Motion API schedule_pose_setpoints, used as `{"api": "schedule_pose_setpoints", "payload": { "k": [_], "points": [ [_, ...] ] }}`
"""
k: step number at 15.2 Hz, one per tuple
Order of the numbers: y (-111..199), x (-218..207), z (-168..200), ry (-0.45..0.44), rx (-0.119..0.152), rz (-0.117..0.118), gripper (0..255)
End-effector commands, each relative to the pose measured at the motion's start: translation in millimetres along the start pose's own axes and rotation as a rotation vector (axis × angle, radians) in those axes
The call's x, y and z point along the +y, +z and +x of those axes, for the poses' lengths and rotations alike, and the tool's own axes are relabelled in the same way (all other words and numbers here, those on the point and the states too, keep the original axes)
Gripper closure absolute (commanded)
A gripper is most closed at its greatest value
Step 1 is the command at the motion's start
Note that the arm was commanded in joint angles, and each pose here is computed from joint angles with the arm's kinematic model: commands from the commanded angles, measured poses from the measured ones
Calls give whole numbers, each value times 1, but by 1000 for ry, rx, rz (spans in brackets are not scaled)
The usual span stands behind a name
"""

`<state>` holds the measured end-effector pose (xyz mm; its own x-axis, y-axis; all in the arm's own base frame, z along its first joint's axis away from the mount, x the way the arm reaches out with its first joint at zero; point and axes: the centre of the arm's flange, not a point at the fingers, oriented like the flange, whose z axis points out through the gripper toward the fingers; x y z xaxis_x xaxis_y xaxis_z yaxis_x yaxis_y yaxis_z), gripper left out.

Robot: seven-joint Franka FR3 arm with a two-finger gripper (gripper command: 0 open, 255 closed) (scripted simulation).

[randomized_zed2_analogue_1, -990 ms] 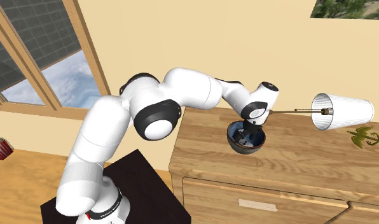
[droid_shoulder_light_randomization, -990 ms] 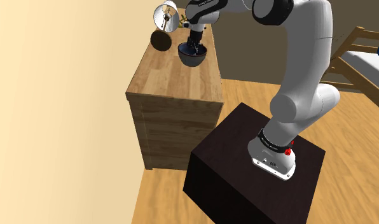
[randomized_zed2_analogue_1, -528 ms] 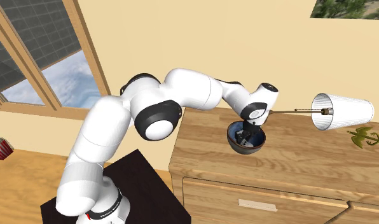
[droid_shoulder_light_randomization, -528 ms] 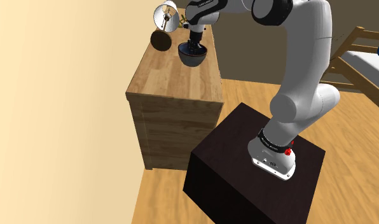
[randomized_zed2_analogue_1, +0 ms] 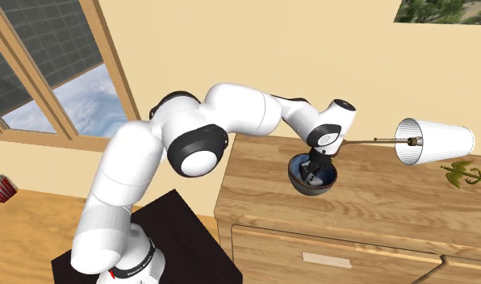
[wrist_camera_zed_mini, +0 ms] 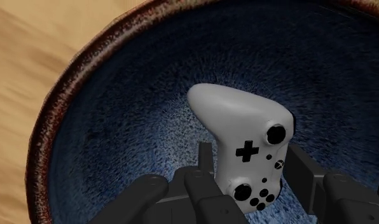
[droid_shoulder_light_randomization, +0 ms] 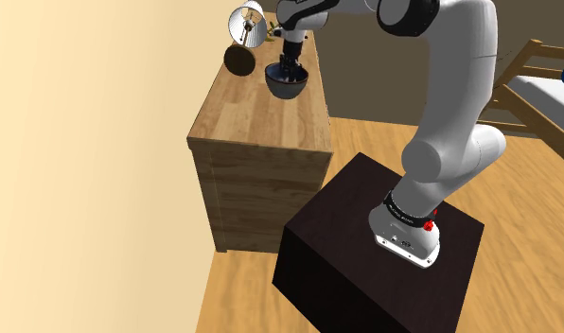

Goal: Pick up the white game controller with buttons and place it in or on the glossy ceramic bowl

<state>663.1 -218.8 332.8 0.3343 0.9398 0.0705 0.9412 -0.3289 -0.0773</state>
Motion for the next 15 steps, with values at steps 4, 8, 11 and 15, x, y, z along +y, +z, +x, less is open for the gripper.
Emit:
{"api": "schedule_pose_setpoints", "payload": {
  "k": [4,8,11,15],
  "points": [
    [-27,-2,2,0,0,0,255],
    [-48,-4,4,0,0,0,255],
    [-63,-5,5,0,0,0,255],
    [-84,-7,6,0,0,0,255]
  ]
}}
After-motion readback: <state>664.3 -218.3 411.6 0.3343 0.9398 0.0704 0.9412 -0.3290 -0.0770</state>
